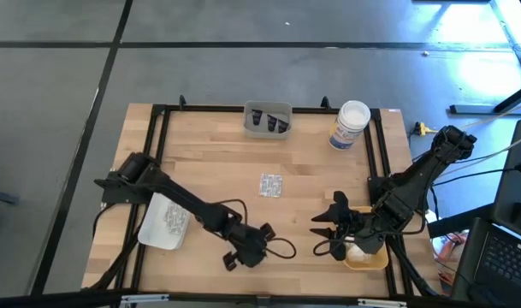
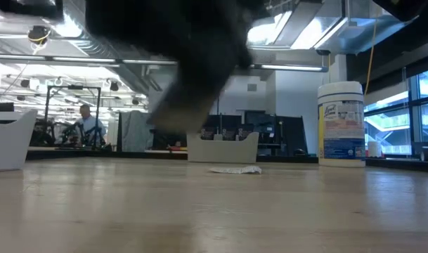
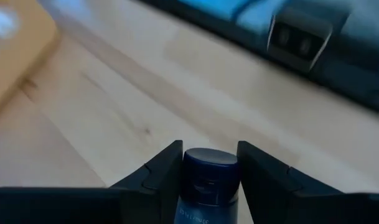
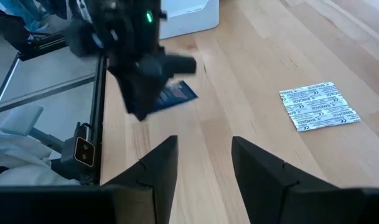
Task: Pick & Place Travel size toiletries
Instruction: Put the shave cream into the gray bin
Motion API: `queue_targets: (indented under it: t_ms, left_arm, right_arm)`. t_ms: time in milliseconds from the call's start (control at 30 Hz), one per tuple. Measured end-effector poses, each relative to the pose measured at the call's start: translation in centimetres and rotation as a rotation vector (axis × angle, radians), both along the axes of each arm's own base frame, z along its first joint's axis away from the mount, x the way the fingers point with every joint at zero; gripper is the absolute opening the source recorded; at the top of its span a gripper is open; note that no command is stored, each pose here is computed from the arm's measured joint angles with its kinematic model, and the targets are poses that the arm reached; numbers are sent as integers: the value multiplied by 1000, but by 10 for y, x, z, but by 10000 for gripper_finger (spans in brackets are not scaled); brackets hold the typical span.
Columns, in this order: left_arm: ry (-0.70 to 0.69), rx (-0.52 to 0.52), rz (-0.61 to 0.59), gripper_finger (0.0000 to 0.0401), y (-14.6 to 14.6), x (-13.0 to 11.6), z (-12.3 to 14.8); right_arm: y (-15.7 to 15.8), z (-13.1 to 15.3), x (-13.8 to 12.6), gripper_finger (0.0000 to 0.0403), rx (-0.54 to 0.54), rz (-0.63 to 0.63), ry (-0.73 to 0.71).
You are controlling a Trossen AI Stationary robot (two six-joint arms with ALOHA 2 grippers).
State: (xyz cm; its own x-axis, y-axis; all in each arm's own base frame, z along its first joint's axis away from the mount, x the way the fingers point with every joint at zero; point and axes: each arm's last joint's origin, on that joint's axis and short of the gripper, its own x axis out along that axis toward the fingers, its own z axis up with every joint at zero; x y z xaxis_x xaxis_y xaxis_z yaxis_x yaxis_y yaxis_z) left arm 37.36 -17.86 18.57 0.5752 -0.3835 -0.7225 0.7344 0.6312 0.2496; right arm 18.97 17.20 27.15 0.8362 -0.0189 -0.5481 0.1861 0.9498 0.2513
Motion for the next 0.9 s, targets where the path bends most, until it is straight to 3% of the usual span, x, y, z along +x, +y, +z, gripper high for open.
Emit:
queue_targets:
  t_ms: [567, 900]
  left_arm:
    - [-387, -286, -65, 143, 18, -49, 147]
    - [-696, -314, -161, 143, 21, -57, 185]
  right_arm:
    - [1, 2, 2, 166, -31, 24, -26]
    - [0, 22, 19, 155, -174, 84, -229]
